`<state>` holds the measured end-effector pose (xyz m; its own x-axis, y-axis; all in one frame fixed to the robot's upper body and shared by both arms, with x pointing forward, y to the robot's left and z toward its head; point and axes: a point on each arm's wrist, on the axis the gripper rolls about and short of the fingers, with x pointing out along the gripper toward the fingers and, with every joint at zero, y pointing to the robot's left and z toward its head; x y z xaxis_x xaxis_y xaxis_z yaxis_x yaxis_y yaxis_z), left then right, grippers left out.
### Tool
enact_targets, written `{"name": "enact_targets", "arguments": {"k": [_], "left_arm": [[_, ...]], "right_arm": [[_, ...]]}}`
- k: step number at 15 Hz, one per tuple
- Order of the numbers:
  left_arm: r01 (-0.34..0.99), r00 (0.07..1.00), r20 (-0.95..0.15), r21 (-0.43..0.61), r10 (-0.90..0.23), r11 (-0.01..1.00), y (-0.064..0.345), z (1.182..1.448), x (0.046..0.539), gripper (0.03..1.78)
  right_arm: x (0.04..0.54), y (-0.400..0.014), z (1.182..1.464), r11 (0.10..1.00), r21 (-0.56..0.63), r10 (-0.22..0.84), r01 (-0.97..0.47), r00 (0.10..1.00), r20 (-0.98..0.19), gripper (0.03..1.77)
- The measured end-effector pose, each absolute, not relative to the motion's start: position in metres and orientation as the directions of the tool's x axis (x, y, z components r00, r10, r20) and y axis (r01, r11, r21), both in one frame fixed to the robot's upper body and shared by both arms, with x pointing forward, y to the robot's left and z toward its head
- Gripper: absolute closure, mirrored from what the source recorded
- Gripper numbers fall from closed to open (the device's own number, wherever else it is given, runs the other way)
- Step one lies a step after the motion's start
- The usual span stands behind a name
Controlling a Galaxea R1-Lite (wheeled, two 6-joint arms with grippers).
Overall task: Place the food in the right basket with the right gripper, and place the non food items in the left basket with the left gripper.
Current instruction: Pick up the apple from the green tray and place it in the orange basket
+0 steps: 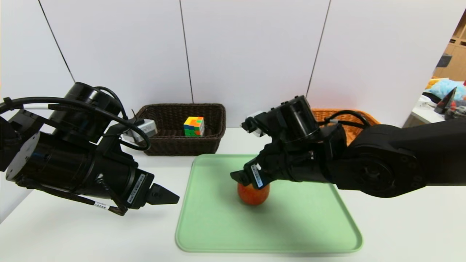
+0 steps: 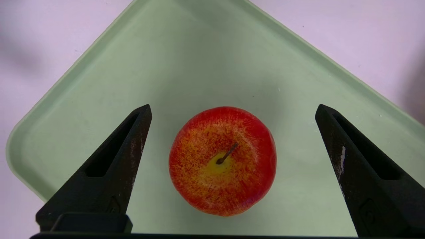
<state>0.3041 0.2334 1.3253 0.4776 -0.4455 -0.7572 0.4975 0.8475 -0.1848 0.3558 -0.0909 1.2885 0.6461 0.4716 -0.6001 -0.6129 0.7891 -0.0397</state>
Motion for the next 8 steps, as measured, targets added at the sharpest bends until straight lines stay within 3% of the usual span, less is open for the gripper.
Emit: {"name": "enact_targets", "arguments": {"k": [8], "left_arm": [[0.500,0.482,-0.752,-0.186,-0.450,0.846,0.2329,1.3255,0.3052,0.12]], "right_arm": [[0.3635,-0.0803,1.2807,0.832,-0.014,0.381,-0.554,0.589,-0.713,0.10]]}}
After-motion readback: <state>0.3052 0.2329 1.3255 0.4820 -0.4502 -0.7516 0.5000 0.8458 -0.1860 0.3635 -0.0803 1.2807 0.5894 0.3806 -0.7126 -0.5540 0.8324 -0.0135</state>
